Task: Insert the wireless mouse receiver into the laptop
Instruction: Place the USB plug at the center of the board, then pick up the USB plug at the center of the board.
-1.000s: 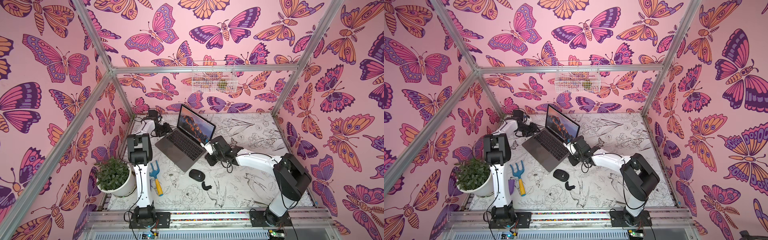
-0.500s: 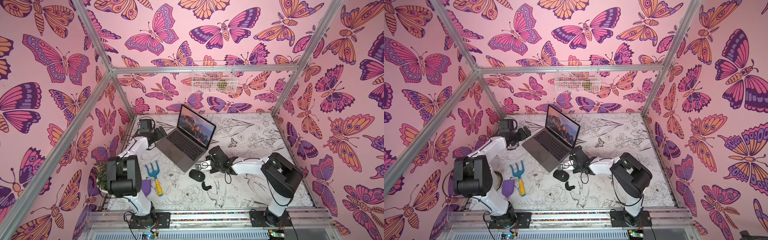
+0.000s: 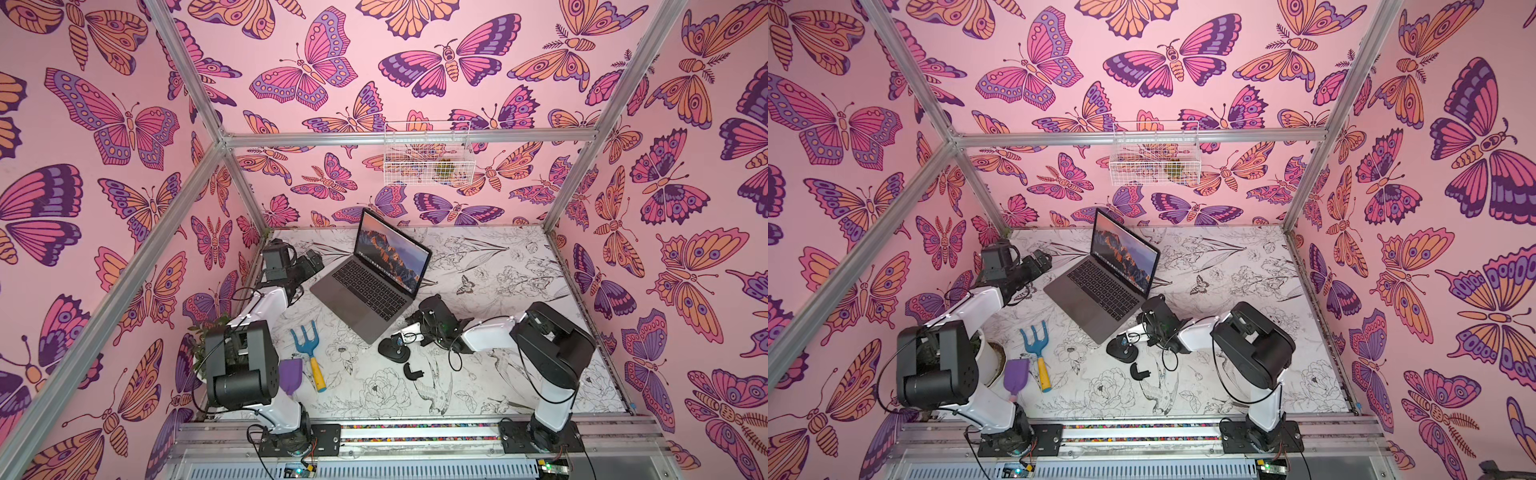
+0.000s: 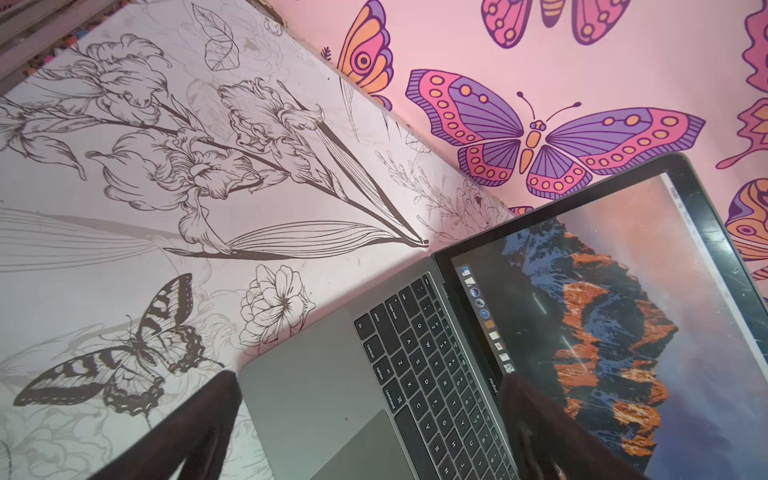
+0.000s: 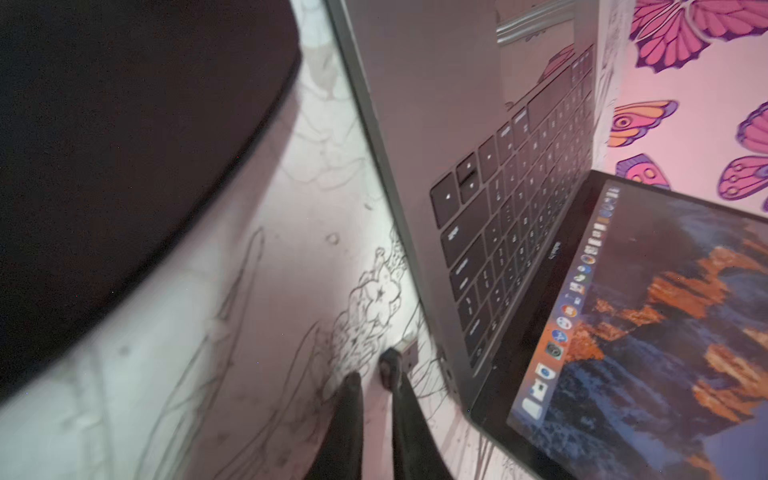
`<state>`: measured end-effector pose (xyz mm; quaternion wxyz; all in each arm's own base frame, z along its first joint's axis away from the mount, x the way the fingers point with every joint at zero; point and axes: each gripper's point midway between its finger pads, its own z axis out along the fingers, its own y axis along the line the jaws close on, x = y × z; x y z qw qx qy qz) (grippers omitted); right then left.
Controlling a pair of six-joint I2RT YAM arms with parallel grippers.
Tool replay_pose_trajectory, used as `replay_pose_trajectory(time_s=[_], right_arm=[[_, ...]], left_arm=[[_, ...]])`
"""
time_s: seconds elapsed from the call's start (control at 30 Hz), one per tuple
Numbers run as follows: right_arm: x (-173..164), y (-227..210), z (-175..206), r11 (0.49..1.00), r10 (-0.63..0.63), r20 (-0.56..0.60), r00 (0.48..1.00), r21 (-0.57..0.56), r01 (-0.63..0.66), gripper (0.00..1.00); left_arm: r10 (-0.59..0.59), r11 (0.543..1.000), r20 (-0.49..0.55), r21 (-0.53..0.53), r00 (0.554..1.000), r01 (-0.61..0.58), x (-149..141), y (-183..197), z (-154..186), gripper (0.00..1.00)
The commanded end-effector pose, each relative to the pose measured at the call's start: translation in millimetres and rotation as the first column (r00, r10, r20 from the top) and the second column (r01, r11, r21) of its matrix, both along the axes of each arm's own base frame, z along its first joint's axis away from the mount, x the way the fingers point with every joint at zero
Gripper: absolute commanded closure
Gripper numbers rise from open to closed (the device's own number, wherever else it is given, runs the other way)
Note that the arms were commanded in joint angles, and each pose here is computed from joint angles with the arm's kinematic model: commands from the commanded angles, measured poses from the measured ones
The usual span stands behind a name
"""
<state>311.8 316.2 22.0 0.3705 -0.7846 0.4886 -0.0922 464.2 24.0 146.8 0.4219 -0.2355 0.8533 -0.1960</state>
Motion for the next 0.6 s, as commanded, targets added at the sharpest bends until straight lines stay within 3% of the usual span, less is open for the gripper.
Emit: replay_pose_trajectory(time_s=[0.0,0.13,0.17,0.23,0.33,0.4,0.47,0.57], right_arm=[[-25,-28,-15,0.991,-0.098,-0.189,0.977,-0.104,0.079,0.74],[-27,-31,7,0.978,-0.210,-0.260,0.943,-0.041,0.206,0.54],[-22,-27,18,0.959,-0.267,-0.281,0.922,0.015,0.282,0.46],[-11,-18,41,0.886,-0.379,-0.359,0.853,0.126,0.447,0.42],[5,-11,65,0.654,-0.544,-0.573,0.612,0.166,0.738,0.41],[10,-11,65,0.512,-0.596,-0.669,0.444,0.110,0.852,0.51],[12,-9,61,0.395,-0.620,-0.724,0.302,0.044,0.918,0.53],[10,-8,56,0.240,-0.644,-0.760,0.086,-0.094,0.966,0.53]], left_arm=[[0.036,0.999,0.002,-0.034,0.999,-0.036,2,4,-5,0.00],[0.074,0.997,0.011,-0.023,0.997,-0.074,-1,10,-5,0.00],[0.069,0.998,0.018,-0.017,0.997,-0.068,-1,10,-4,0.00],[0.071,0.997,0.023,-0.020,0.997,-0.070,-1,11,-5,0.00],[0.078,0.995,0.025,-0.071,0.997,-0.076,0,15,-11,0.00],[0.093,0.985,0.023,-0.148,0.995,-0.089,-1,20,-18,0.00],[0.128,0.974,-0.033,-0.186,0.991,-0.132,-5,29,-32,0.00],[0.153,0.974,-0.121,-0.149,0.981,-0.170,-11,38,-45,0.00]])
